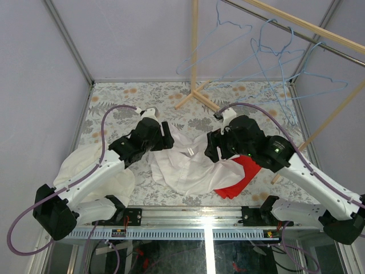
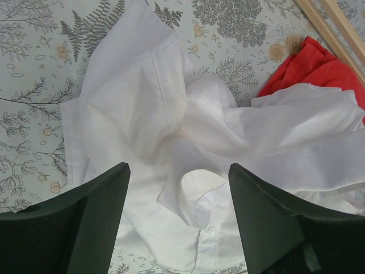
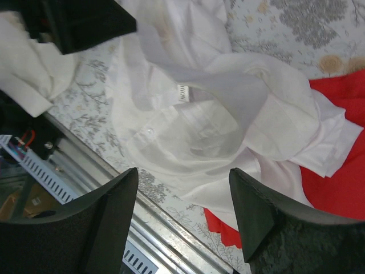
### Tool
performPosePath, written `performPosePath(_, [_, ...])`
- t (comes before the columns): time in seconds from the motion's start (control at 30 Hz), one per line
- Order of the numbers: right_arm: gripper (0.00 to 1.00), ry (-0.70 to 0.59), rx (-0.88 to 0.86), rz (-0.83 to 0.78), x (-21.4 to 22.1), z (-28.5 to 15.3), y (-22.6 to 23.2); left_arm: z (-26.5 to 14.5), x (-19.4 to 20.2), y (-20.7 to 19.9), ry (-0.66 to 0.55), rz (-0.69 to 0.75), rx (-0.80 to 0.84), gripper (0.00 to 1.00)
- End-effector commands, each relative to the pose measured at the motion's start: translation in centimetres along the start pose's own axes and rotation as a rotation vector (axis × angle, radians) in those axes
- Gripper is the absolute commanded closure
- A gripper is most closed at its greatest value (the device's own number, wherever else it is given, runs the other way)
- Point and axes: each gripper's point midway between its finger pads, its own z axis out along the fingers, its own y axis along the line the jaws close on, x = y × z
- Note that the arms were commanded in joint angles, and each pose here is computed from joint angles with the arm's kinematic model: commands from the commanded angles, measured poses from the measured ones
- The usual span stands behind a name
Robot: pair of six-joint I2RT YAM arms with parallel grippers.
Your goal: Place the shirt on the hanger
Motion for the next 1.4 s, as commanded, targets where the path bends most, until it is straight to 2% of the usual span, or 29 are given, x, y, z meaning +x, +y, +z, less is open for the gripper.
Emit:
performPosePath(0.0, [0.27, -0.162, -0.004, -0.046, -4.7, -4.9, 0.5, -1.5, -2.8, 0.0, -0.088, 0.002, -0.019, 0.29])
performPosePath(0.17, [0.27, -0.27, 0.182, -0.054, -7.8, -8.7, -2.5, -2.3, -3.8, 0.3, -0.13, -0.007, -0.029, 0.26])
performPosePath(0.47, [0.26, -0.514, 0.306, -0.056, -11.7, -16.8, -4.6, -3.1, -4.2, 1.0, -0.153, -0.013, -0.054, 0.24])
performPosePath(0.8, [0.26, -0.805, 0.49, 0.105, -12.0, -26.1, -8.9, -2.7, -4.3, 0.8, -0.146, -0.02, -0.057, 0.24])
performPosePath(0.9, [0.26, -0.816, 0.58, 0.149, -10.8, -27.4, -10.6, -2.4, -3.9, 1.0, -0.133, -0.023, -0.062, 0.24])
performPosePath(1.03, [0.26, -0.758, 0.719, 0.183, -8.8, -27.3, -12.7, -2.0, -3.5, 0.8, -0.118, -0.03, -0.055, 0.24])
performPosePath(1.37, [0.22, -0.718, 0.713, 0.179, -7.8, -25.6, -12.8, -1.3, -3.3, 0.3, -0.096, -0.027, -0.048, 0.24])
